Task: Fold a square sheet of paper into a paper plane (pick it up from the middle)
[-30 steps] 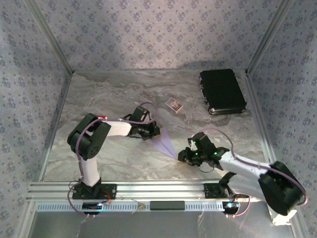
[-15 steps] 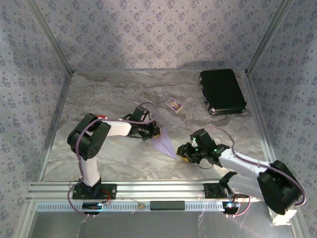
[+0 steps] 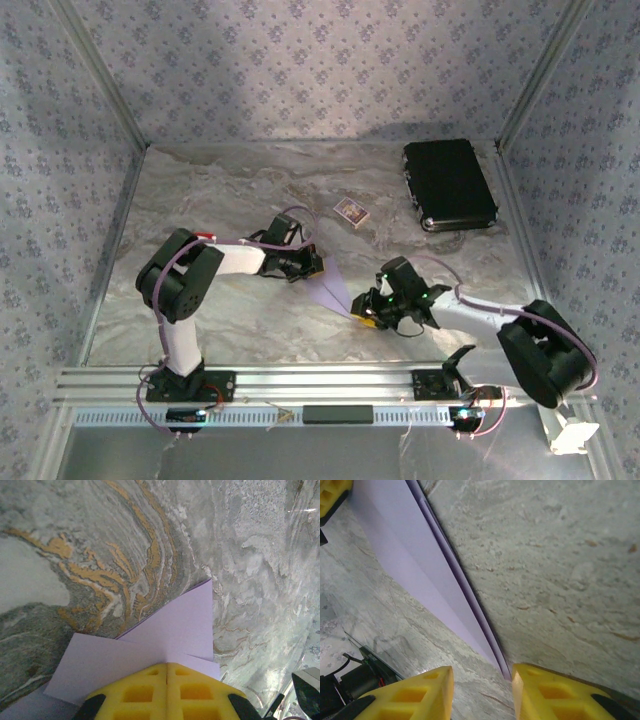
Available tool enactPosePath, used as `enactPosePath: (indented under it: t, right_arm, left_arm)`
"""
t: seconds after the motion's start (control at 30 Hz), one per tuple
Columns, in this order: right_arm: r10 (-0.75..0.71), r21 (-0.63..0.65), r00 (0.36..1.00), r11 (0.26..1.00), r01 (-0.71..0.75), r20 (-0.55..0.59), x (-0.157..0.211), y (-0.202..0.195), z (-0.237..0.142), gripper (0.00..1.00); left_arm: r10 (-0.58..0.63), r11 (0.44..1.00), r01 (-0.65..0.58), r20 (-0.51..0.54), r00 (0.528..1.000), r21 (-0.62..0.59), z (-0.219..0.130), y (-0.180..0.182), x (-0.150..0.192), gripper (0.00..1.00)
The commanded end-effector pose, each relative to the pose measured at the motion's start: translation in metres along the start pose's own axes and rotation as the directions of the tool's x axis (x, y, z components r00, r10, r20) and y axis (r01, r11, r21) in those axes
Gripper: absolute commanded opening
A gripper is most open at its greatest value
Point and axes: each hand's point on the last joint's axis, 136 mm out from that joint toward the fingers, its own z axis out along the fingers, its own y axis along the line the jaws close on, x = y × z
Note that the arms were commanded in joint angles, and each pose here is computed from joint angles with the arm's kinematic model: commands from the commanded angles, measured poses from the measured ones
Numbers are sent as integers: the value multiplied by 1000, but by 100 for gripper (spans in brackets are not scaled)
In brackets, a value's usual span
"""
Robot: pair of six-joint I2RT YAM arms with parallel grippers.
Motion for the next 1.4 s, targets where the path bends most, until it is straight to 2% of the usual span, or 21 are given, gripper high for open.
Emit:
enactPosePath:
  t: [0.0,0.2,0.47,0.93,1.37]
  right_arm:
    - [-16,-3,999,1000,16,-34,1,9,3,35]
    - [-4,29,999,1000,6,-49,3,2,7,35]
    - [-16,37,1000,999,16,-4,2,2,-15,36]
    - [11,37,998,999,-9,-67,11,-11,4,37]
    - [-47,-87,999,995,46,-2,-10,16,8,36]
  left_arm:
    - [-52,994,53,7,999,-97,3,29,2,0]
    - [-60,994,61,11,998,-87,3,27,1,0]
    - [-54,993,56,18,998,-101,0,28,0,0]
    - [-59,994,60,13,998,-89,2,27,0,0]
    - [-59,995,60,16,998,-82,1,25,0,0]
